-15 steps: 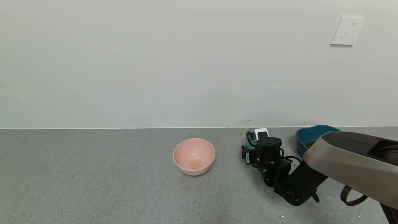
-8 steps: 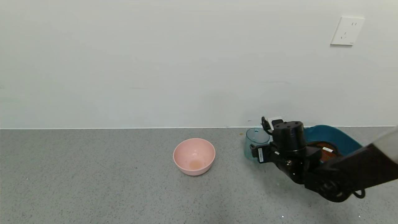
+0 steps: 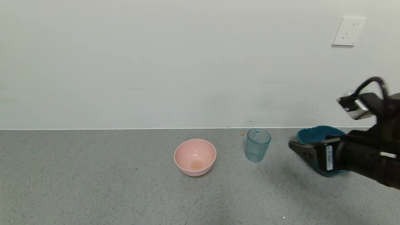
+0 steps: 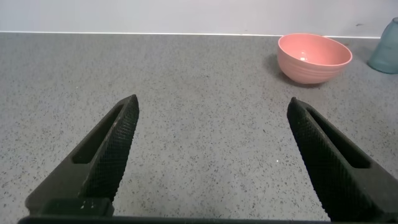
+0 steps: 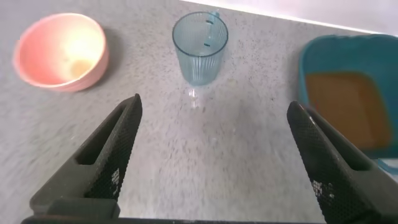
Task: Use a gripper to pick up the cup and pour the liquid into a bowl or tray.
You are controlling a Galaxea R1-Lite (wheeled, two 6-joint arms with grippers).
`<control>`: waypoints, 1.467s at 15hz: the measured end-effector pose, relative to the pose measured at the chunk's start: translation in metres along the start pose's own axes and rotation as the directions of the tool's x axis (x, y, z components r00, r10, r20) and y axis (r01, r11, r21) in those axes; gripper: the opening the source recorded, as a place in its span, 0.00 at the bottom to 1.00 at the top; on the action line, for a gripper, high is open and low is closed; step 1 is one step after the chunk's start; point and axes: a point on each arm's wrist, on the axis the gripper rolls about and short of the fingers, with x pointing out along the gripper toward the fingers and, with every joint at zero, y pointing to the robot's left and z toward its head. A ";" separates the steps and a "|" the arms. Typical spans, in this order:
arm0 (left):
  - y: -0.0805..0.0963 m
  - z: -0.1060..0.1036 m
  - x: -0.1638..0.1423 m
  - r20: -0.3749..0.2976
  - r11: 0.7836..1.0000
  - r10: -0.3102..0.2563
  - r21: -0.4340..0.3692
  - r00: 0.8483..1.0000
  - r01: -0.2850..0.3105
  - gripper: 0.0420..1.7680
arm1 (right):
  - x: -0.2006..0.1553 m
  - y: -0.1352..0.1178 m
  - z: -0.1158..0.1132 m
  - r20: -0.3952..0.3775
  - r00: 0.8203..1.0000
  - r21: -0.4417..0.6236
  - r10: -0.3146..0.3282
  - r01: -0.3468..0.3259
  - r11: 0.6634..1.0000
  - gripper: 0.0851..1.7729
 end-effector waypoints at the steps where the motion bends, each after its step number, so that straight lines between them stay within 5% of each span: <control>1: 0.000 0.000 0.000 0.000 1.000 0.000 0.000 1.000 0.000 0.97 | -0.023 -0.006 0.000 0.025 1.000 0.003 0.019 -0.019 1.000 0.96; 7: 0.000 0.000 0.000 0.000 1.000 0.000 0.000 1.000 0.000 0.97 | -0.129 -0.045 -0.030 0.124 0.990 -0.005 0.065 -0.065 0.998 0.96; 11: 0.000 0.000 0.000 0.000 1.000 0.000 0.000 1.000 0.000 0.97 | -0.173 -0.070 -0.053 0.193 0.981 0.012 -0.033 0.031 0.999 0.96; 15: 0.000 0.000 0.000 0.000 1.000 0.000 0.000 1.000 0.000 0.97 | -0.199 -0.079 -0.071 0.272 0.936 0.044 -0.224 0.221 0.974 0.96; 19: 0.000 0.000 0.000 0.000 1.000 0.000 0.000 1.000 0.000 0.97 | -0.209 -0.076 -0.084 0.283 0.862 0.131 -0.420 0.399 0.907 0.96; 22: 0.000 0.000 0.000 0.000 1.000 0.000 0.000 1.000 0.000 0.97 | -0.216 -0.073 -0.097 0.305 0.829 0.162 -0.468 0.439 0.884 0.96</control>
